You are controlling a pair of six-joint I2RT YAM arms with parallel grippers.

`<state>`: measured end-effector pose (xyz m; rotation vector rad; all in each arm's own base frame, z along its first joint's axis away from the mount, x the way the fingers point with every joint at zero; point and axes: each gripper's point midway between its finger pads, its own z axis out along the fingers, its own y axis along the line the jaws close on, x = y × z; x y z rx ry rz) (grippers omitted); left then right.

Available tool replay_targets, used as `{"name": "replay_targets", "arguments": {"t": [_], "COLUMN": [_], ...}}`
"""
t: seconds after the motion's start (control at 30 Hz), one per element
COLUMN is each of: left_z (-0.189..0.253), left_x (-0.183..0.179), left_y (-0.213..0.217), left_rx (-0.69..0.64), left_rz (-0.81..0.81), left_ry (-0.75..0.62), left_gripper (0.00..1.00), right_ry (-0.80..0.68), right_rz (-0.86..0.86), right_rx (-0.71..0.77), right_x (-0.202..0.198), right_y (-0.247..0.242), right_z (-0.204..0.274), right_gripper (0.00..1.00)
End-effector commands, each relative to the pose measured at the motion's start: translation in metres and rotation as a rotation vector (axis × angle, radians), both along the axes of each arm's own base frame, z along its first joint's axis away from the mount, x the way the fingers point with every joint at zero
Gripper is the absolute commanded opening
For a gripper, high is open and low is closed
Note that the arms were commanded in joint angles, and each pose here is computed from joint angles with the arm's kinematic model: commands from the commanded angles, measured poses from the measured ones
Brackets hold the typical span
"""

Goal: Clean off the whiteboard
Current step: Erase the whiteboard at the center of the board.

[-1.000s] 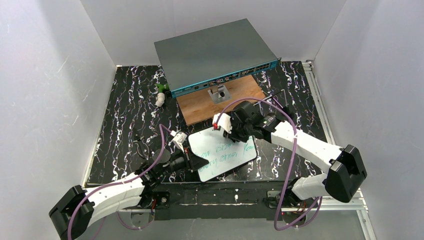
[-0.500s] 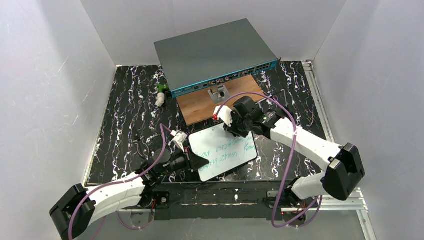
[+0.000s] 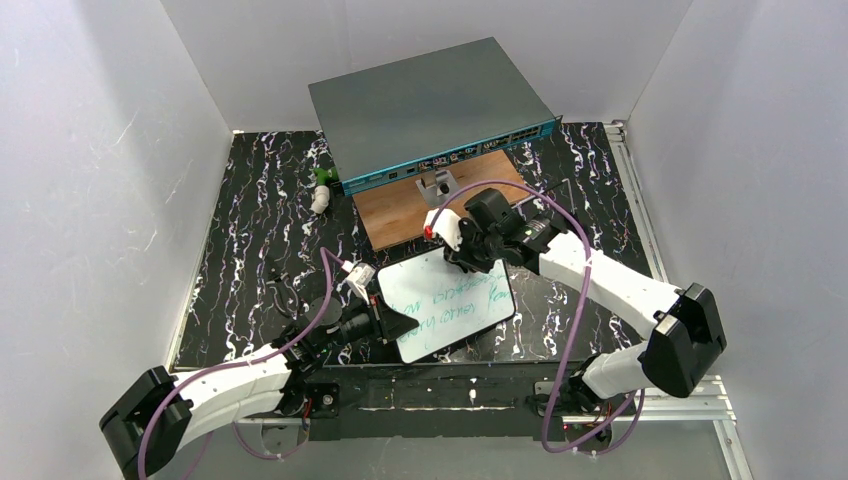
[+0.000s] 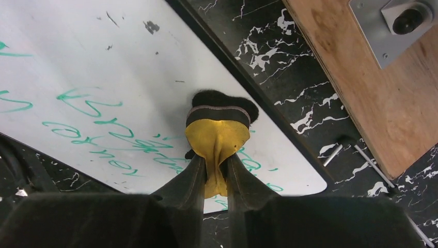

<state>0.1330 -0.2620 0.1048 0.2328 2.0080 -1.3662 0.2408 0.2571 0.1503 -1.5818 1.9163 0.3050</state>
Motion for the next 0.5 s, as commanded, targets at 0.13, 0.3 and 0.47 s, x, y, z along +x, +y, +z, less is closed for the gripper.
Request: {"name": "replay_targets", "arguments": {"t": [0.13,0.3,0.47], "left_z": [0.024,0.024,0.024], "left_x": [0.001,0.001,0.001], "left_y": [-0.004,-0.005,-0.004], "left_rx": [-0.047,-0.042,-0.045], "left_rz": [-0.02,-0.023,-0.022], "left_ry": [-0.093,-0.09,-0.088], "left_gripper": [0.0,0.0,0.0], "right_ry": [0.105,0.146,0.064], "right_rz": [0.271,0.294,0.124], "right_rx": [-0.011,0.03,0.037], "right_x": [-0.057,-0.064,-0.021], "right_y": [-0.004,0.019,0.025], "right_z": [-0.018,-0.003,0.015], "right_gripper": [0.01,0.01,0.01]}}
